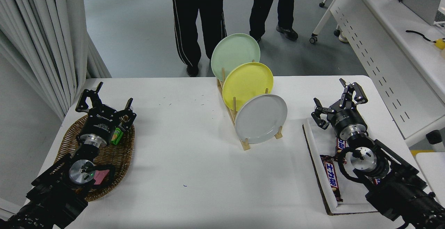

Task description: Place the plate on the table

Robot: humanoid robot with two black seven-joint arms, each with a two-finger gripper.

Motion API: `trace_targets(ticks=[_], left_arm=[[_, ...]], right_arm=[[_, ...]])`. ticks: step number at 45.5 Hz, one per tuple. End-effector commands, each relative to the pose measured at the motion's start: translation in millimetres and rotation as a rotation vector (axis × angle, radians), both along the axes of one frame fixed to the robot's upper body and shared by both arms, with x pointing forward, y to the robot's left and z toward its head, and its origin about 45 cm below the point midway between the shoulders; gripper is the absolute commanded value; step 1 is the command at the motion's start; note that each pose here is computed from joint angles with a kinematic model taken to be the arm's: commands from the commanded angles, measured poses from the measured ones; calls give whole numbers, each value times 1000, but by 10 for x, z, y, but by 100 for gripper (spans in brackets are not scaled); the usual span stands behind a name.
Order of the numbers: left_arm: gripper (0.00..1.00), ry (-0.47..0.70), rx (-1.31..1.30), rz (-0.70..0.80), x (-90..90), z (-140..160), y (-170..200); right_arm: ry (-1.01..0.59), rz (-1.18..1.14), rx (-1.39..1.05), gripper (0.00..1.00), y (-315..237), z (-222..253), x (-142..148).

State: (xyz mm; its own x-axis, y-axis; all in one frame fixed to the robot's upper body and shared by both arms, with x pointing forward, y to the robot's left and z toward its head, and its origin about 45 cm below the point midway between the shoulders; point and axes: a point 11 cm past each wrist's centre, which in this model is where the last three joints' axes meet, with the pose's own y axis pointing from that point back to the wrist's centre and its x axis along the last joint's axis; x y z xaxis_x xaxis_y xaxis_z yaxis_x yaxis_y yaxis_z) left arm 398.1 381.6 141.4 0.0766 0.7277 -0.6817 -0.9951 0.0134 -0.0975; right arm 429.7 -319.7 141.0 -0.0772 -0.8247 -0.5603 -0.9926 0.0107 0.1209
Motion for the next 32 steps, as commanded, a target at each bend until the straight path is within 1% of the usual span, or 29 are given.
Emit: trace_targets(ticks=[1,32], left_arm=[[100,-1,-2,-2,2,4,-3],[100,-1,-1,1,0,1,3]], right_arm=[[1,4,-3,100,9,-3,0],[-5,2,-7,100,8,45,37]])
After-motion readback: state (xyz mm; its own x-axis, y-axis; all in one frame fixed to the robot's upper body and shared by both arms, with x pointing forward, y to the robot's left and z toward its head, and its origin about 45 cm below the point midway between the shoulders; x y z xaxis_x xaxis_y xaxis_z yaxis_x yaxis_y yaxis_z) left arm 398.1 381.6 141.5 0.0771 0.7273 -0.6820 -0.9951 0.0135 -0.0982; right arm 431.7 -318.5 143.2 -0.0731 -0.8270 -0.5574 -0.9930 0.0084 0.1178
